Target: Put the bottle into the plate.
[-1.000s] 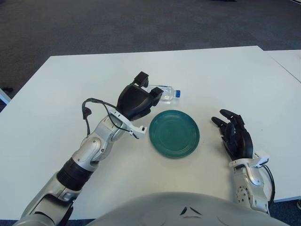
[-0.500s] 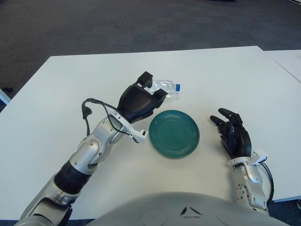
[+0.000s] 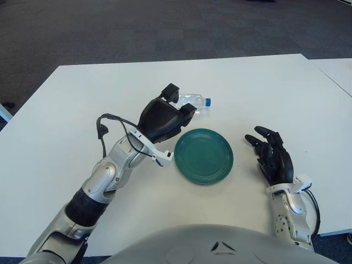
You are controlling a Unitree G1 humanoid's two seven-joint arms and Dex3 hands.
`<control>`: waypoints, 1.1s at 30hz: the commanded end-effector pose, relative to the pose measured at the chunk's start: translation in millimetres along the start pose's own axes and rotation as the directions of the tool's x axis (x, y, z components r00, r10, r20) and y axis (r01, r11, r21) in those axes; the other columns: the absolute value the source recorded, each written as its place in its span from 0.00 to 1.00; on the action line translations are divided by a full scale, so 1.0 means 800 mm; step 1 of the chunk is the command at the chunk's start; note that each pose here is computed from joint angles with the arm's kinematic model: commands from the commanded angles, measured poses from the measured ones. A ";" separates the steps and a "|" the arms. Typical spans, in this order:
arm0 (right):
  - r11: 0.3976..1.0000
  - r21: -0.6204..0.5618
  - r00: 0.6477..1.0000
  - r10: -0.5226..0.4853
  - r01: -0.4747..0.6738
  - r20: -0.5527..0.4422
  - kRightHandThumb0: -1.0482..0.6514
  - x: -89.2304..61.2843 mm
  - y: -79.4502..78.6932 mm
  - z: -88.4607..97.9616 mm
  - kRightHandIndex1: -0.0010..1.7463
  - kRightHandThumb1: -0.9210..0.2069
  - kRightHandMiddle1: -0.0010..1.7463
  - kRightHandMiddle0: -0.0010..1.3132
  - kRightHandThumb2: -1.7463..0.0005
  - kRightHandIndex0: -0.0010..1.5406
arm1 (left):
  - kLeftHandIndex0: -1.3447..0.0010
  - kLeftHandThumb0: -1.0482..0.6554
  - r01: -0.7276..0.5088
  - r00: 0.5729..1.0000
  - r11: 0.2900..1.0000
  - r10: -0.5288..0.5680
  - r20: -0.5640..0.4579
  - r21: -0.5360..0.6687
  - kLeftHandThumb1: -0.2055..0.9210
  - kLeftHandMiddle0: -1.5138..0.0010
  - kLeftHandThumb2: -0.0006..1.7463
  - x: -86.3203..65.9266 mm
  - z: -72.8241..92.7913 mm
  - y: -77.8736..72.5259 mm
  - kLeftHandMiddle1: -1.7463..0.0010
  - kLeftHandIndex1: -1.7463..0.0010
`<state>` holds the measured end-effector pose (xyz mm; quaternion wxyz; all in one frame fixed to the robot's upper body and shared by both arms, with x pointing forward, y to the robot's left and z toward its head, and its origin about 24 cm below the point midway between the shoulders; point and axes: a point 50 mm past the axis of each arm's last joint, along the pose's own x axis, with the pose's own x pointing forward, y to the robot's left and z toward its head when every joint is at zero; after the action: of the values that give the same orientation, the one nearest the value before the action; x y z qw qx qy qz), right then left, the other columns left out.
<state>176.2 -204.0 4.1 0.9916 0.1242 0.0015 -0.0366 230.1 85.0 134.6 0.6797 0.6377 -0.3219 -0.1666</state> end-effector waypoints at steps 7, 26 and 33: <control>1.000 0.014 0.995 -0.021 0.022 -0.102 0.21 -0.011 -0.005 -0.024 0.57 0.00 0.66 0.16 0.66 0.34 | 0.66 0.37 -0.011 0.994 0.997 0.003 -0.113 -0.077 0.63 0.50 0.61 0.003 -0.016 -0.019 0.00 0.00; 0.999 0.035 0.996 -0.020 0.023 -0.091 0.22 -0.017 0.004 -0.033 0.58 0.00 0.66 0.19 0.64 0.36 | 1.00 0.06 0.096 0.967 0.994 -0.104 -0.234 -0.044 1.00 0.83 0.42 0.000 -0.026 -0.039 0.81 0.48; 0.999 0.033 0.997 -0.014 0.016 -0.072 0.23 -0.018 0.008 -0.033 0.59 0.00 0.67 0.20 0.65 0.37 | 1.00 0.02 0.164 0.934 0.981 -0.189 -0.304 -0.107 1.00 0.88 0.44 0.025 -0.048 -0.069 0.93 0.66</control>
<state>173.5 -197.5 0.0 0.9908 0.1286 -0.0179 -0.0373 261.2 93.1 93.4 0.7252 0.6514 -0.1762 -0.1367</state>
